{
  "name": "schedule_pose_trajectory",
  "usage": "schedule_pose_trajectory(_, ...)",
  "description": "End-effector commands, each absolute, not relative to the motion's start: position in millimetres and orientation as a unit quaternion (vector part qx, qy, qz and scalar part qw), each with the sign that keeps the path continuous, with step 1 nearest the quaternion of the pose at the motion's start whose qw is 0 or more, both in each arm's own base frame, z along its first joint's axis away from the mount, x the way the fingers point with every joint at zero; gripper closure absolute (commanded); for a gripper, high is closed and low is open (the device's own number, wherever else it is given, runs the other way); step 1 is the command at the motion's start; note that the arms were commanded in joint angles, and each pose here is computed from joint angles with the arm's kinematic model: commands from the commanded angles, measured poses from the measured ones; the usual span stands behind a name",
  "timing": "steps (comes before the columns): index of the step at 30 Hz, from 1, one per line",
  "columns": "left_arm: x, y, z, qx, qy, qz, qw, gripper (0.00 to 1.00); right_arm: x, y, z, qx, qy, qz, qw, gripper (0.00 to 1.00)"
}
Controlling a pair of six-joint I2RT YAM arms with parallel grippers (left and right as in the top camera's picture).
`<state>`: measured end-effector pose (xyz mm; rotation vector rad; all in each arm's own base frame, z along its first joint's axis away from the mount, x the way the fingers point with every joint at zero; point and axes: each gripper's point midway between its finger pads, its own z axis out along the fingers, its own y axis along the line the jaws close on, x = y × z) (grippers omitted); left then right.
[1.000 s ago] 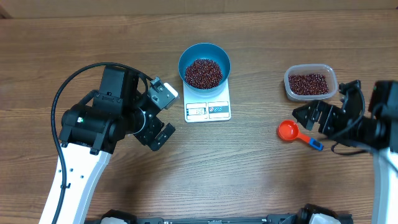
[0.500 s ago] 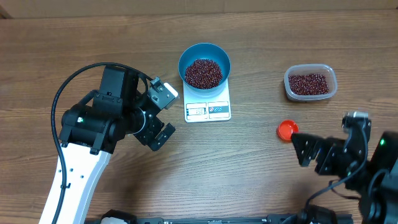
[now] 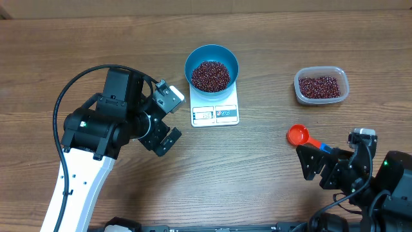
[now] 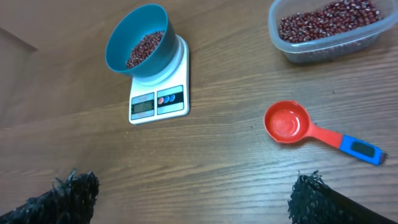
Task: Scoop item into bowl and weigh 150g on scale
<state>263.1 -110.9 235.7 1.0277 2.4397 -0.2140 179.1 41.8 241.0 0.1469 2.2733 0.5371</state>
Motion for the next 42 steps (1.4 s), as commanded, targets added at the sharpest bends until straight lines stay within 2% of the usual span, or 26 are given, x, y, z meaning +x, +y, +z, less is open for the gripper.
schedule_pose_trajectory(1,263,-113,236,0.371,0.893,-0.088,0.240,0.00,183,47,239,0.050,0.888,0.228,0.395,0.00)
schedule_pose_trajectory(18,263,-113,236,0.371,0.893,-0.088,0.240,0.00,204,49,193,0.043,0.884,0.253,0.391,0.00)
schedule_pose_trajectory(26,263,-113,236,0.371,0.893,-0.088,0.240,0.01,217,45,181,0.022,0.852,0.241,0.465,0.00)
schedule_pose_trajectory(34,263,-113,236,0.371,0.893,-0.088,0.240,0.00,220,58,194,-0.047,0.800,0.222,0.555,0.00)
schedule_pose_trajectory(42,263,-113,236,0.371,0.893,-0.088,0.240,0.00,224,55,187,-0.059,0.773,0.198,0.601,0.00)
